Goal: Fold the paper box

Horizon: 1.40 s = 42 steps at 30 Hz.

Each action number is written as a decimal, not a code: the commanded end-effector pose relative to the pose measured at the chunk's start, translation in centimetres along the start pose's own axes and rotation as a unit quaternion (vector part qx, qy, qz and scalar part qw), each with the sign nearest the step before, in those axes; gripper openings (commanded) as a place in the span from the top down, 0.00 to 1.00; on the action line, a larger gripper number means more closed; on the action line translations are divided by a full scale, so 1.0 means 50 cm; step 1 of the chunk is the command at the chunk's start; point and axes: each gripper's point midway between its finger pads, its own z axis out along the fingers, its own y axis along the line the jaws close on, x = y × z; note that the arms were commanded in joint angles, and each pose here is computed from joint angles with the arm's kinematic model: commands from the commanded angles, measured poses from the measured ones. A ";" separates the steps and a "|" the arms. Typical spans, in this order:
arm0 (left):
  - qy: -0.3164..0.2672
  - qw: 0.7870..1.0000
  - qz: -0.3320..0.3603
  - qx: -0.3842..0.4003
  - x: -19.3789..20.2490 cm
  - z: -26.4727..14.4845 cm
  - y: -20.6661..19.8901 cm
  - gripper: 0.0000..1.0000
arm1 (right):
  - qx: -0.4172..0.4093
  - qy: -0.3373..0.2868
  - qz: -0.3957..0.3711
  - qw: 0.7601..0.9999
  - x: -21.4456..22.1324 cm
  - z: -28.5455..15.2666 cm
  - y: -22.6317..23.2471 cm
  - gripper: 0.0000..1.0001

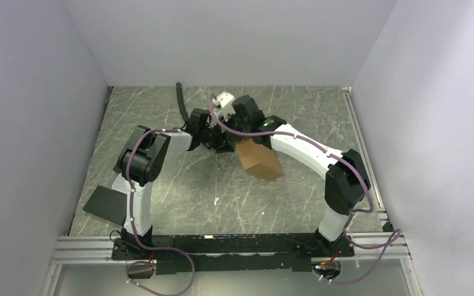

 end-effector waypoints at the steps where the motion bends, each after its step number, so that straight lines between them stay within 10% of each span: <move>1: -0.048 0.999 0.012 0.019 -0.041 -0.039 -0.036 0.23 | -0.067 0.095 -0.036 0.993 0.116 -0.003 0.097 0.70; 19: -0.010 0.996 -0.013 -0.084 0.010 -0.085 0.044 0.23 | -0.256 -0.033 -0.016 0.966 0.015 -0.221 0.072 0.52; 42: 0.051 0.921 0.050 -0.383 0.030 -0.105 0.163 0.31 | -0.045 -0.071 0.247 0.965 0.274 -0.227 -0.271 0.35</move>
